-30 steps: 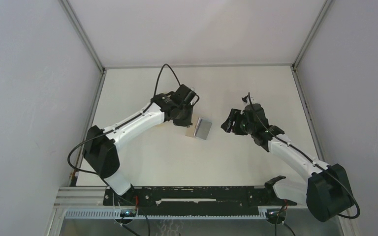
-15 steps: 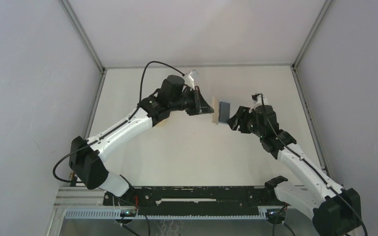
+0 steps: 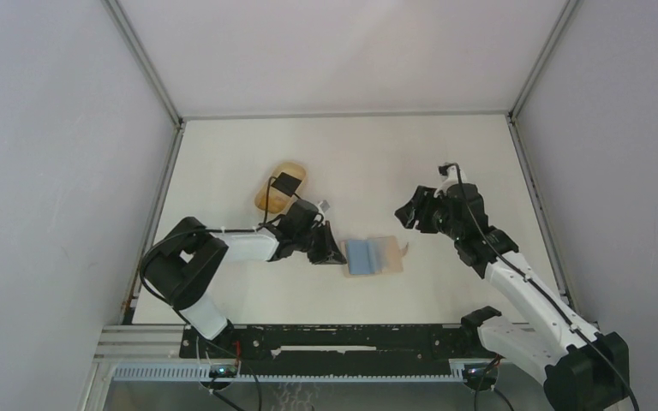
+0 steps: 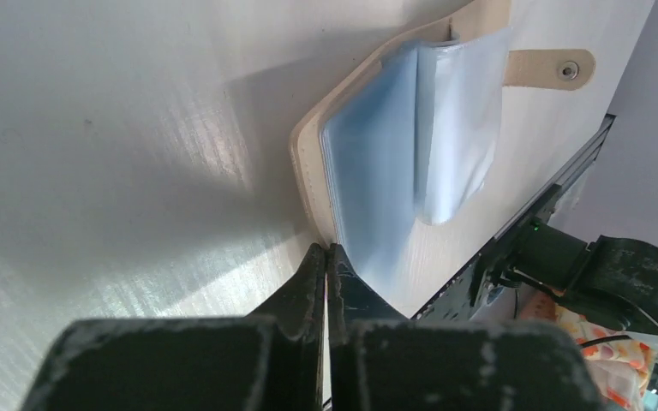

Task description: Take the credit cards out of the card holder

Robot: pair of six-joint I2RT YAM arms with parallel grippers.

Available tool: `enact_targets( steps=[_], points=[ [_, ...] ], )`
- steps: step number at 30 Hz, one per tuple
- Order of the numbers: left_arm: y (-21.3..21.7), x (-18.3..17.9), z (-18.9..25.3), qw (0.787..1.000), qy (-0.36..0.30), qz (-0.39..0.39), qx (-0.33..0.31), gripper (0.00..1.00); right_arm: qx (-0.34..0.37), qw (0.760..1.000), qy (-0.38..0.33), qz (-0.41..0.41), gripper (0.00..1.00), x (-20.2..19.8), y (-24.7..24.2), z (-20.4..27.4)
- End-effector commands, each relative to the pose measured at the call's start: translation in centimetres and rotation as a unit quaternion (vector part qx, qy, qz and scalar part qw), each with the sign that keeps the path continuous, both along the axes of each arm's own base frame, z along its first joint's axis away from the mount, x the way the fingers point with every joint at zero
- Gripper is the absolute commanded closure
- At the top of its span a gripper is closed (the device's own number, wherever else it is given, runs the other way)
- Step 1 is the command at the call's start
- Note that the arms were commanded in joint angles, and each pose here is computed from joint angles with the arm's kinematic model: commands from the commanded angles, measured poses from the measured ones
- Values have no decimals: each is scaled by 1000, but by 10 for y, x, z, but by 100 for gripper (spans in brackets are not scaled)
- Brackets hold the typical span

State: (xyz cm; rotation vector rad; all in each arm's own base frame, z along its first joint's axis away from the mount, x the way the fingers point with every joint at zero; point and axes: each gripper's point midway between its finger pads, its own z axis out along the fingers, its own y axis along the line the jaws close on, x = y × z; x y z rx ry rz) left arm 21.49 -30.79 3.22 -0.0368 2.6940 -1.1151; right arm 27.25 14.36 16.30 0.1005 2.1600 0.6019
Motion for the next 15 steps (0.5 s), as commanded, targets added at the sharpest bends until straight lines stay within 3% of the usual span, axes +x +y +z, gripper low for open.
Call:
enact_targets(
  steps=[1,4,7,15],
  points=[
    [-12,14,21,998,-59,-16,-35,100,59,984,-52,162,36,-14,59,41],
    [-10,19,24,997,-65,-14,-31,100,77,967,-50,238,36,-34,92,47],
    [-10,25,31,997,-73,-12,-32,100,80,962,-32,260,36,-41,110,40],
    [3,38,77,994,-107,-12,-6,100,17,983,57,171,38,-22,109,-22]
  ],
)
